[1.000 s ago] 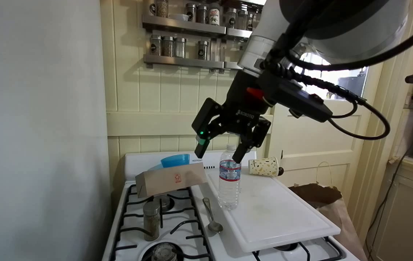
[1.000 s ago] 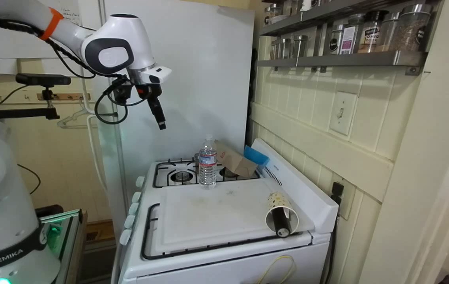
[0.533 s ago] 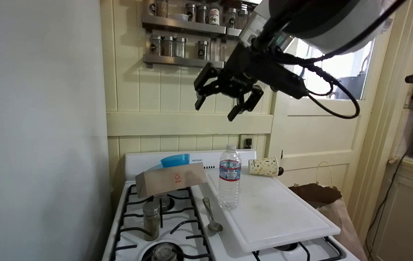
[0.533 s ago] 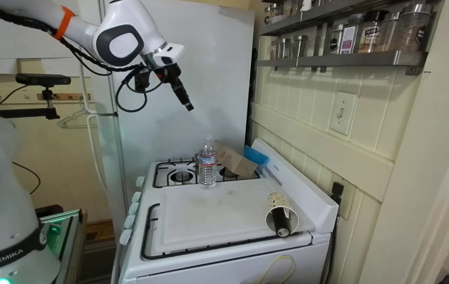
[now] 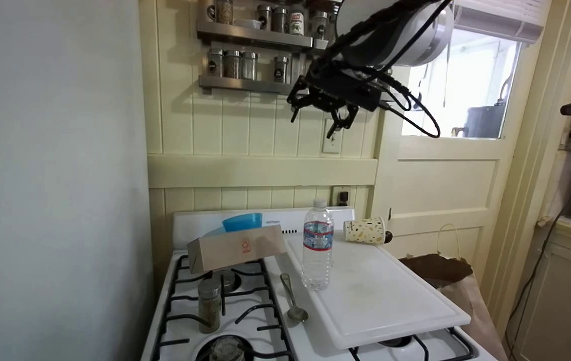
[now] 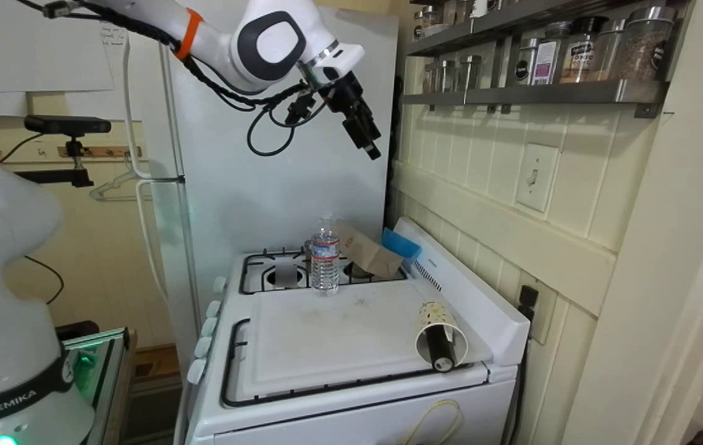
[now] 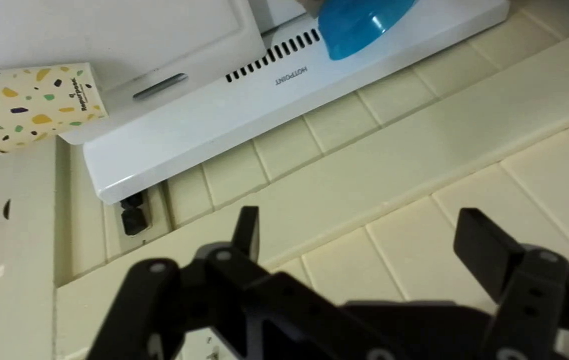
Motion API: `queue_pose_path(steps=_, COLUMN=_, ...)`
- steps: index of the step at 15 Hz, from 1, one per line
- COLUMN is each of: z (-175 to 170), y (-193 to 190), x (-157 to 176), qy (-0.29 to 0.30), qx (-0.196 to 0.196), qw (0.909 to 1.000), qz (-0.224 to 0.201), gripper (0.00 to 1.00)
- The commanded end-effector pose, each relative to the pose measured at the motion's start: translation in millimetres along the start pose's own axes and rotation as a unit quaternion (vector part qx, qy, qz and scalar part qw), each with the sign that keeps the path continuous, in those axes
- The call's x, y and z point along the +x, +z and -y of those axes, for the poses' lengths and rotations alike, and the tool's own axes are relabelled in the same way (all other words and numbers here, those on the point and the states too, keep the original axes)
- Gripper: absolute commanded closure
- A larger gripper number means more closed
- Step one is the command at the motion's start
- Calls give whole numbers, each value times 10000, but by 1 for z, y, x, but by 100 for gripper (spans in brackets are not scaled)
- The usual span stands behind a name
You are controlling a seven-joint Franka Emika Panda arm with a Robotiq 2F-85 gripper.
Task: Move the blue bowl to the right
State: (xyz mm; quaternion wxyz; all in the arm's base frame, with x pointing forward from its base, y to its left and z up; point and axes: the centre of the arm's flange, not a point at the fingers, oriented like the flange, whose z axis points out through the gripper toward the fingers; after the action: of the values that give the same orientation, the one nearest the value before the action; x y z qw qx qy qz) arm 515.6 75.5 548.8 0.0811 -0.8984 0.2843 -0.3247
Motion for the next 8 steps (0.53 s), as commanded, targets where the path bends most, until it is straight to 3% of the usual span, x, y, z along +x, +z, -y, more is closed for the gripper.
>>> queue_pose_path(steps=1, z=41, y=44, x=36, qy=802, qx=-583, qw=9948, qz=243, gripper=0)
queue_pose_path(steps=3, z=43, y=63, x=40, qy=1226, qx=-877, qw=9876, qz=444, gripper=0)
queue_pose_path(steps=4, z=13, y=37, x=29, qy=843, qx=-676, qw=9939, qz=233, gripper=0)
queue_pose_path(steps=8, z=22, y=62, x=33, qy=1103, qx=-833, qw=9896, qz=387, gripper=0)
